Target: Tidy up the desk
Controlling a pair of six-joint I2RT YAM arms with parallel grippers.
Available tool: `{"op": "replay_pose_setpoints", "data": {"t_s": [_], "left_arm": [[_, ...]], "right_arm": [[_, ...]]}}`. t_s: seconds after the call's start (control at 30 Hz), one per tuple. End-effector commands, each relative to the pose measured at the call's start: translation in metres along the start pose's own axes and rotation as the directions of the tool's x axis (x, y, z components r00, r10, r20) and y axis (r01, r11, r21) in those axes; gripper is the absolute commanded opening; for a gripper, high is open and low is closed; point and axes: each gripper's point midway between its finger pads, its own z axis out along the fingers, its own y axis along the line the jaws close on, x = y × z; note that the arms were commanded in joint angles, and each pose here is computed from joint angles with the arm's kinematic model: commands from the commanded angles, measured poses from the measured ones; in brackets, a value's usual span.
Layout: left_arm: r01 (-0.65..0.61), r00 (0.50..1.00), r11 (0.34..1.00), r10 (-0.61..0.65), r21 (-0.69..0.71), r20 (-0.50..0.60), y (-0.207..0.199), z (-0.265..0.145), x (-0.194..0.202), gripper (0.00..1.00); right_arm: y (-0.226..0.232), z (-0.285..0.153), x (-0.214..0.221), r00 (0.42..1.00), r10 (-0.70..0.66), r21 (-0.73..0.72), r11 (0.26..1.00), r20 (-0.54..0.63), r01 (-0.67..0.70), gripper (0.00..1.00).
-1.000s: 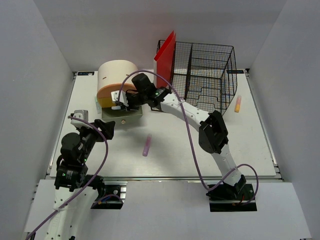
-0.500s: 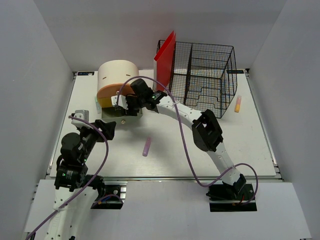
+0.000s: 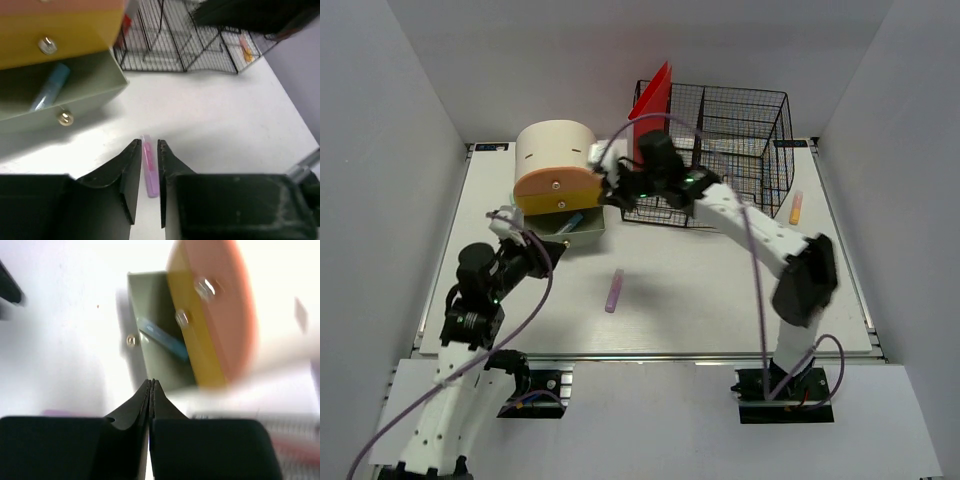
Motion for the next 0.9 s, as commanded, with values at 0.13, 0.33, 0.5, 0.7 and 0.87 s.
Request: {"op": "replay_pose_setpoints", "data": {"t_s": [0.13, 0.33, 0.5, 0.7, 0.87], "left_arm": [[0.178, 0.932, 0.983, -0.155, 0.043, -0.328, -0.005, 0.034, 0.063, 0.32], [0.211, 0.843, 0.976, -0.205, -0.044, -0.497, -0.022, 0.045, 0.104, 0.63], [0.095, 0.799, 0.981, -0.177, -0.169, -0.576, -0.029, 0.055, 0.144, 0.7], [-0.133, 0.803, 0.916, -0.125, -0.379, -0.583, -0.015, 0.071, 0.157, 0.7], [-0.29, 0.769, 0.859, -0.053, -0.422, -0.637, -0.02, 0.087, 0.179, 0.69]], "right_arm": [[-0.007, -0.132, 0.067, 0.823, 0.565, 0.15, 0.81, 0.063, -0.567, 0.0], [0.039, -0.178, 0.081, 0.842, 0.526, 0.118, 0.834, 0.121, -0.539, 0.07], [0.059, -0.205, 0.075, 0.898, 0.412, 0.14, 0.891, 0.157, -0.433, 0.39], [0.062, -0.219, 0.085, 0.923, 0.345, 0.2, 0.905, 0.168, -0.375, 0.0], [0.063, -0.226, 0.09, 0.922, 0.343, 0.212, 0.901, 0.182, -0.377, 0.0]]}}
